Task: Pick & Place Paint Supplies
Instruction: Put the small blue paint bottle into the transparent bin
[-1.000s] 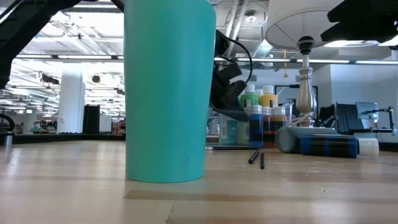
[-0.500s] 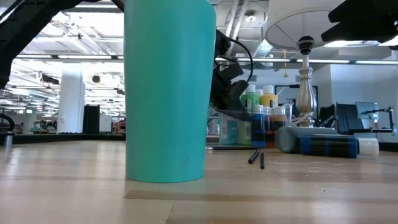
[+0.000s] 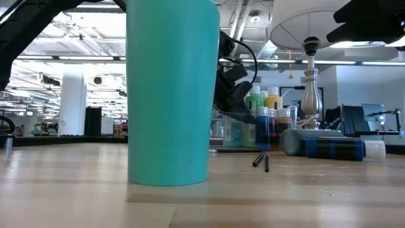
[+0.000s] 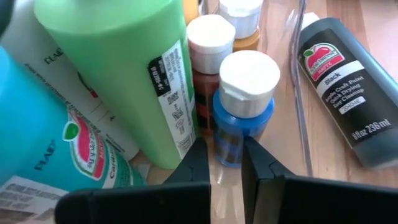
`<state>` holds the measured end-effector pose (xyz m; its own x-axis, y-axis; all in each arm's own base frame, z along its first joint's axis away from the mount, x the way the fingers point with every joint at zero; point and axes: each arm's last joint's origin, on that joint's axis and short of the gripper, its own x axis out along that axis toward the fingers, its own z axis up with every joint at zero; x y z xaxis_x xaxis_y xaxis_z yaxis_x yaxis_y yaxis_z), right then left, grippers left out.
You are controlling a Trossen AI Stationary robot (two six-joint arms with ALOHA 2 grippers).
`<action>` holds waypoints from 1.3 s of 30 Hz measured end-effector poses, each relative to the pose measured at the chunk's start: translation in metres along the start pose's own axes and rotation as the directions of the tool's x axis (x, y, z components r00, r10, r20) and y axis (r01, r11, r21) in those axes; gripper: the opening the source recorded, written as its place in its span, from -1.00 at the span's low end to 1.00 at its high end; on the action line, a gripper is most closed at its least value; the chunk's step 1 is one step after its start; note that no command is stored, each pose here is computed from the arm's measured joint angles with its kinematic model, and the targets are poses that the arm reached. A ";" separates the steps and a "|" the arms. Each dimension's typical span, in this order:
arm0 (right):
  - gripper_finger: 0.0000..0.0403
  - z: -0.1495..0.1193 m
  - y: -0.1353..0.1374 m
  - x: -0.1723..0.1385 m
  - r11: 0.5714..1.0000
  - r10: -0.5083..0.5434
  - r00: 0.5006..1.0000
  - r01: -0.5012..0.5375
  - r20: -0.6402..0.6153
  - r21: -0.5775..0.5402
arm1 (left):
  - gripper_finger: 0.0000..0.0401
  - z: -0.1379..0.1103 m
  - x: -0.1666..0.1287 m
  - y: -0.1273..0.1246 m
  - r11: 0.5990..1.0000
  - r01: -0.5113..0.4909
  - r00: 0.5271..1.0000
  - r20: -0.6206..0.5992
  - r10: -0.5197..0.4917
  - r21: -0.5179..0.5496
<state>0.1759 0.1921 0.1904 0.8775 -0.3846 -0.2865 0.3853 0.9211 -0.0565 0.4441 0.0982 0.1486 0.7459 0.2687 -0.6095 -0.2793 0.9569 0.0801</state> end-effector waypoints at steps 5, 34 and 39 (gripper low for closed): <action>0.40 0.000 0.000 0.000 1.000 0.000 1.000 0.000 0.000 0.000 | -1.00 0.000 0.000 0.000 1.000 0.012 1.000 0.000 -0.012 0.002; 0.40 0.000 0.000 0.000 1.000 -0.001 1.000 0.001 0.000 0.000 | -1.00 0.009 0.001 0.003 0.999 0.043 0.999 0.027 -0.043 0.006; 0.40 0.000 0.000 0.000 1.000 -0.001 1.000 0.001 0.000 0.000 | -1.00 0.009 0.001 0.007 0.998 0.067 0.997 0.031 -0.068 0.007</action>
<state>0.1760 0.1920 0.1905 0.8773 -0.3853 -0.2861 0.3860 0.9208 -0.0564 0.4486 0.1057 0.1560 0.7814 0.2068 -0.5888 -0.2242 0.9735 0.0443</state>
